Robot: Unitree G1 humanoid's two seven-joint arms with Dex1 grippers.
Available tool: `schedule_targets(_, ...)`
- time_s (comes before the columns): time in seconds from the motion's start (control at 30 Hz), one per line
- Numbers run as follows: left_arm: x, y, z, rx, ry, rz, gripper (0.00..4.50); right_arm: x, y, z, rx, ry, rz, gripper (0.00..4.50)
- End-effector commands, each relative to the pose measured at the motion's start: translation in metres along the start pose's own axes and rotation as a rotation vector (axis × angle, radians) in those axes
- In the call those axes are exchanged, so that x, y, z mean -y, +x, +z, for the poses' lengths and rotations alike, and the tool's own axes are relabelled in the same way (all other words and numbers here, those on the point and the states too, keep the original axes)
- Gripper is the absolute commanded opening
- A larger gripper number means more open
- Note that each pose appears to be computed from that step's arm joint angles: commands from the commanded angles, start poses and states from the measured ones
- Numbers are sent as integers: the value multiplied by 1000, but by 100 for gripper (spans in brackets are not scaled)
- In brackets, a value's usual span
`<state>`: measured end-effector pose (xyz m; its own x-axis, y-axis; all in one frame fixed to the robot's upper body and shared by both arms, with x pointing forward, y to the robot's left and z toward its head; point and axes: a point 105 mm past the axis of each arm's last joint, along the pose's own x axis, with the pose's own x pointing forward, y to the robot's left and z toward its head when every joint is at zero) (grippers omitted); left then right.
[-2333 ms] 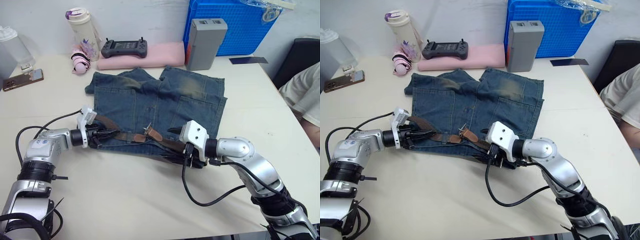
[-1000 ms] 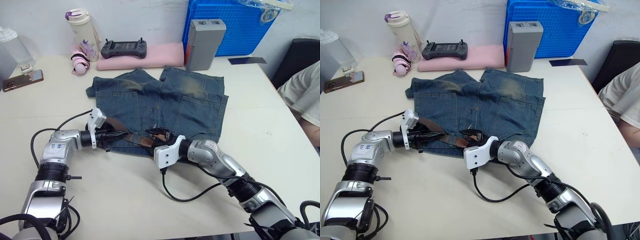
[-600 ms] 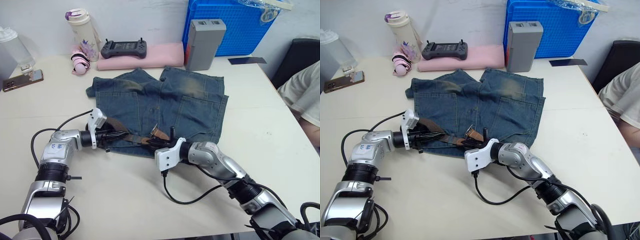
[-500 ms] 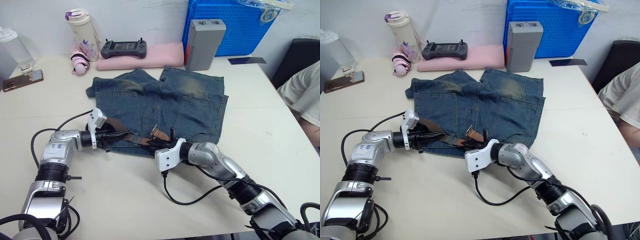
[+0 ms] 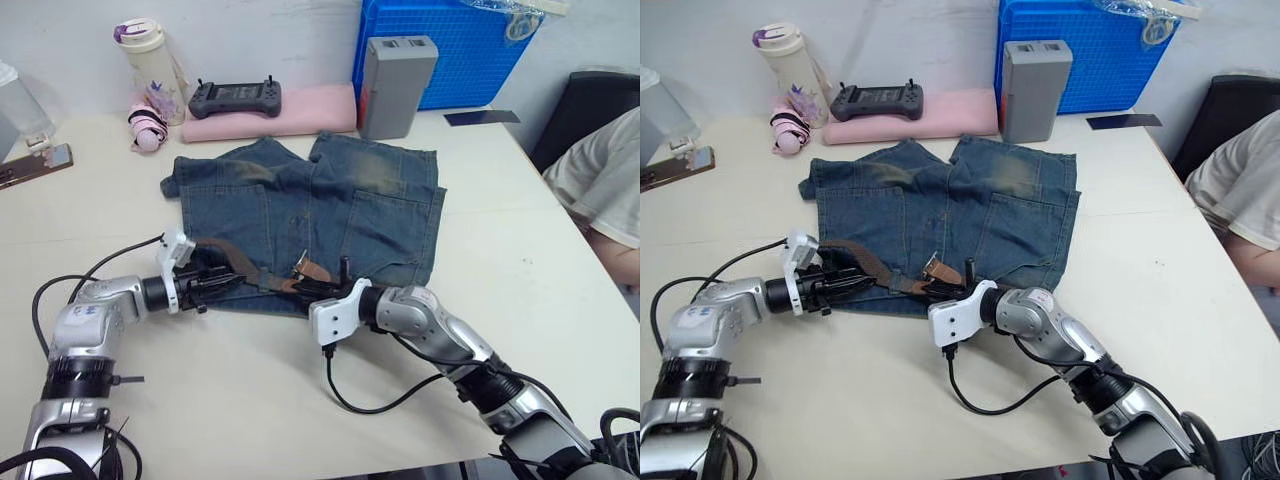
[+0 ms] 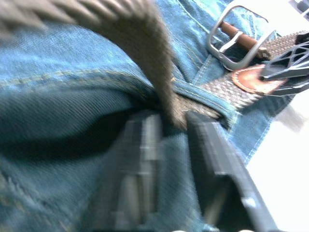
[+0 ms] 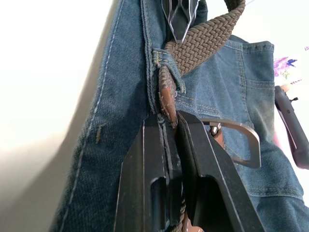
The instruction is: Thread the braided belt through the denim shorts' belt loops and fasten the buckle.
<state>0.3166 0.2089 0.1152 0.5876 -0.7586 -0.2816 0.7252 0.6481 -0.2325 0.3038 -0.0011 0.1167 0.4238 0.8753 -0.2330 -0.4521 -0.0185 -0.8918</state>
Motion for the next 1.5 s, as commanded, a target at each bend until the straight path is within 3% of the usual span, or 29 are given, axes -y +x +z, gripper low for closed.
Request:
schedule_targets(0.03,13,-4,2,9,18,33,4,9,-5,3,6,-4,-35,0)
schedule_targets(0.37,13,4,-41,-171,205,307,4,17,-20,12,38,24,-63,0)
schedule_targets(0.47,16,8,-61,-235,249,322,4,28,-41,22,55,29,-88,0)
schedule_targets(0.63,27,15,-74,-264,273,304,4,48,-73,35,58,22,-111,0)
schedule_targets(0.7,28,15,-76,-269,282,303,4,56,-78,37,52,23,-128,0)
schedule_targets(0.83,27,15,-81,-287,322,308,4,98,-94,29,2,38,-225,0)
schedule_targets(0.9,27,15,-70,-239,340,311,4,110,-96,26,-11,36,-252,0)
schedule_targets(1.0,32,13,-41,-121,351,297,4,106,-91,24,-9,48,-238,0)
schedule_targets(1.17,66,-2,30,175,272,88,183,92,-79,18,-19,58,-194,0)
schedule_targets(1.3,89,-13,63,291,256,-44,364,88,-74,12,-29,56,-183,0)
schedule_targets(1.5,76,13,80,340,395,79,364,85,-68,12,-20,47,-175,0)
